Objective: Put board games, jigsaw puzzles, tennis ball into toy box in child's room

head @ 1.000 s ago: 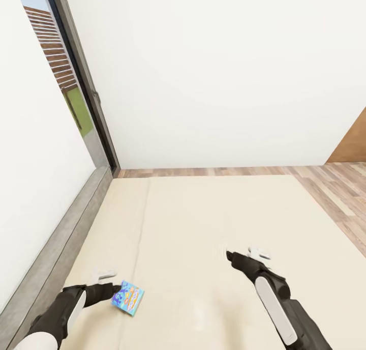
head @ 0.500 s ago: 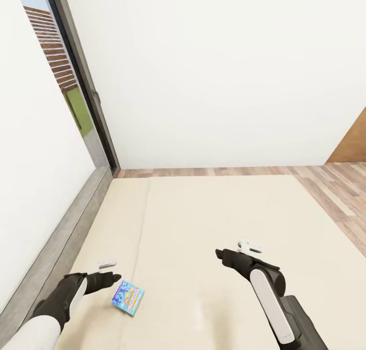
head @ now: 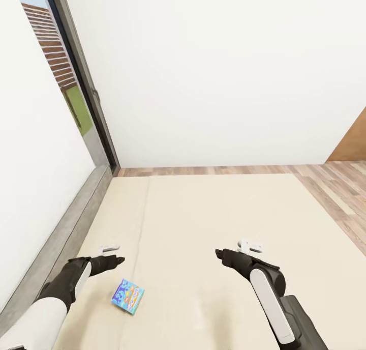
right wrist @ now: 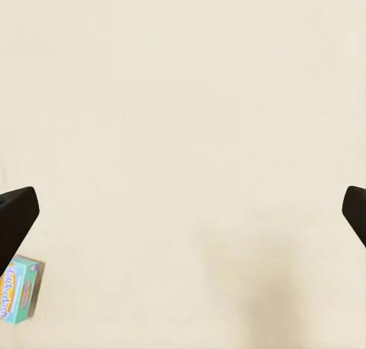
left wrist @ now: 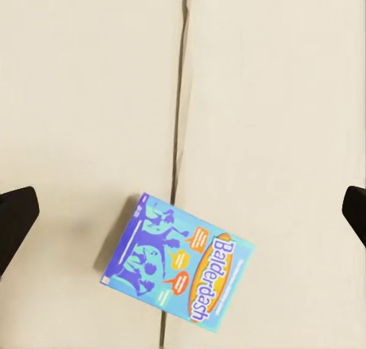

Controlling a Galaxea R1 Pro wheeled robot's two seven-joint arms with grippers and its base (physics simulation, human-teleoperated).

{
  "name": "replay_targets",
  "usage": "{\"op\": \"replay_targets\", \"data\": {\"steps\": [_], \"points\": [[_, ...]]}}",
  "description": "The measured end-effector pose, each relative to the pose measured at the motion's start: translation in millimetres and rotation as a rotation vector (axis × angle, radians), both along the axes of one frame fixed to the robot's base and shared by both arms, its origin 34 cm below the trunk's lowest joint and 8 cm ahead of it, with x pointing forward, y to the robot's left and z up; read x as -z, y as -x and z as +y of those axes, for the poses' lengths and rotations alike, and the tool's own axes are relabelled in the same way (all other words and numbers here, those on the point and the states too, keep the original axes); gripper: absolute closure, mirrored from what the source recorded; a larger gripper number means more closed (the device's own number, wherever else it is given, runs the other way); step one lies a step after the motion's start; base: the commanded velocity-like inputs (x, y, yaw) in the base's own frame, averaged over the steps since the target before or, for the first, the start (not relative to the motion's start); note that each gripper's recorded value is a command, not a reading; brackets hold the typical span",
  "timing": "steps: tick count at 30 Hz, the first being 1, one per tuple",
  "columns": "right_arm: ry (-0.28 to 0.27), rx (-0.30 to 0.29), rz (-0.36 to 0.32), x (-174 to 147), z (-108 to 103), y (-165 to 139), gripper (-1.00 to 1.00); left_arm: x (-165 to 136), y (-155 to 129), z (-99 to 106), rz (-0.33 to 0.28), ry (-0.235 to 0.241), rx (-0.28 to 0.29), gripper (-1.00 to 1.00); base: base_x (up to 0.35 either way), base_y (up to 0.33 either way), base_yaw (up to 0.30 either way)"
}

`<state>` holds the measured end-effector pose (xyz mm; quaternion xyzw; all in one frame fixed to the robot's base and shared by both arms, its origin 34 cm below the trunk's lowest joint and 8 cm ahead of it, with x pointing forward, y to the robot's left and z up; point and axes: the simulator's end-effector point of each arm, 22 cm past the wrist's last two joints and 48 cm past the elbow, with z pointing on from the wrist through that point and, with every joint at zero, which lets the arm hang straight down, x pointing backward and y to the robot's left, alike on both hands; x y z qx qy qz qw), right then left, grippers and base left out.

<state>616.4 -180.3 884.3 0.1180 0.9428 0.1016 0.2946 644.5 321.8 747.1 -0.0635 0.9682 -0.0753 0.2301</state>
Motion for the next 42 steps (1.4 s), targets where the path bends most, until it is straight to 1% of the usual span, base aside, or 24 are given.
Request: {"op": "replay_targets", "data": {"steps": [8,17,26,42], "points": [[-0.001,-0.001,0.014,6.9,0.9,1.9,-1.00,3.1,-2.5,-0.8,0.000,0.001,0.000,-1.00,0.000,0.000,0.000],[-0.002,-0.004,0.032,14.7,1.7,4.4,-1.00,11.0,1.1,-2.1,0.013,0.002,0.003,-1.00,0.000,0.000,0.000],[0.000,-0.023,0.072,25.0,3.5,11.7,-1.00,18.6,5.4,-3.9,0.028,0.011,0.006,-1.00,0.000,0.000,0.000],[-0.002,-0.025,0.104,39.2,3.9,16.8,-1.00,32.1,12.1,-5.1,0.052,0.015,0.006,-1.00,0.000,0.000,0.000]]}}
